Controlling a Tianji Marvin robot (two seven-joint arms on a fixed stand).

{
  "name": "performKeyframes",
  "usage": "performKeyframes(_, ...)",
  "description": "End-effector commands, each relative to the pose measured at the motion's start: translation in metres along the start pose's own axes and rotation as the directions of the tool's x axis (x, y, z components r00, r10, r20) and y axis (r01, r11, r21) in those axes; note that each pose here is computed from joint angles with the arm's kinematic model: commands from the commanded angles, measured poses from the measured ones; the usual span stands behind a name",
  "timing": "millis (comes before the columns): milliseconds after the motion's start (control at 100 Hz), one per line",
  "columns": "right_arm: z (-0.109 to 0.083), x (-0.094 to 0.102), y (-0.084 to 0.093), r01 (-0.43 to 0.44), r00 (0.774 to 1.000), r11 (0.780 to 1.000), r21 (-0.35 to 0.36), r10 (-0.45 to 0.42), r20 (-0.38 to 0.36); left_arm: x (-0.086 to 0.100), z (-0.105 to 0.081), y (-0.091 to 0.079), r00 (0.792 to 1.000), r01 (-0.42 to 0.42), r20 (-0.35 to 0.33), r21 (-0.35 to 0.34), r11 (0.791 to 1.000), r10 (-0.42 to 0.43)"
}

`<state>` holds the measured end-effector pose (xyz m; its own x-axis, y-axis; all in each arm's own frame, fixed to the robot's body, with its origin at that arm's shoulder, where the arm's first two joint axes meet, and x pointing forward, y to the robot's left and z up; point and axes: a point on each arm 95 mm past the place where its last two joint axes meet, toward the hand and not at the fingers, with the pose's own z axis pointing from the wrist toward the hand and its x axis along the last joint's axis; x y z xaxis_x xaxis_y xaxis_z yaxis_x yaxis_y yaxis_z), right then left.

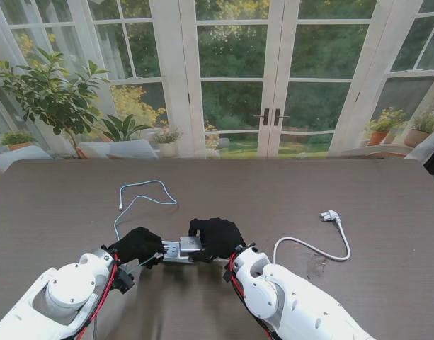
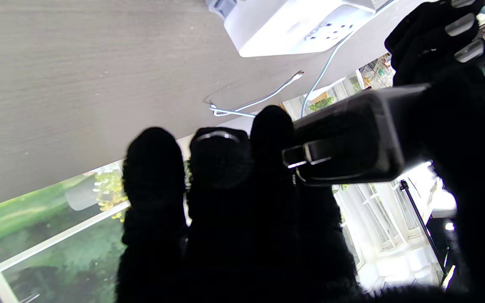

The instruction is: Set up the charging station

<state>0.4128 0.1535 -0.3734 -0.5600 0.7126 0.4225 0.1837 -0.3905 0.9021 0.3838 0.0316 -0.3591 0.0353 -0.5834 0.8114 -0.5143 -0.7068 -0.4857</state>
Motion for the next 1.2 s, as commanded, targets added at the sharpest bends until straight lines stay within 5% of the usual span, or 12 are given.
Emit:
performKeyframes(0, 0.000, 0.004, -0.002, -0.009, 1.000, 1.000, 0.012, 0.009, -0.005, 0.001, 0.000, 0.005, 1.000, 0.031, 0.000, -0.015, 0.999, -0.031)
performKeyframes(370, -0.001, 0.003, -0.001, -0.010, 1.000, 1.000, 0.016, 0.010, 0.001, -0.004, 0.006, 0.012, 0.984, 0.174, 0.030, 0.033, 0.984, -0.175)
performKeyframes(720, -0.001, 0.002, 0.000, -0.008, 1.000, 1.000, 0.020, 0.008, 0.004, -0.006, 0.008, 0.018, 0.957, 0.288, 0.045, 0.000, 0.958, -0.288)
performKeyframes(1190, -0.001, 0.001, 0.001, -0.007, 1.000, 1.000, 0.026, 0.007, 0.005, -0.013, 0.001, 0.007, 0.983, 0.181, -0.004, -0.166, 0.969, -0.184)
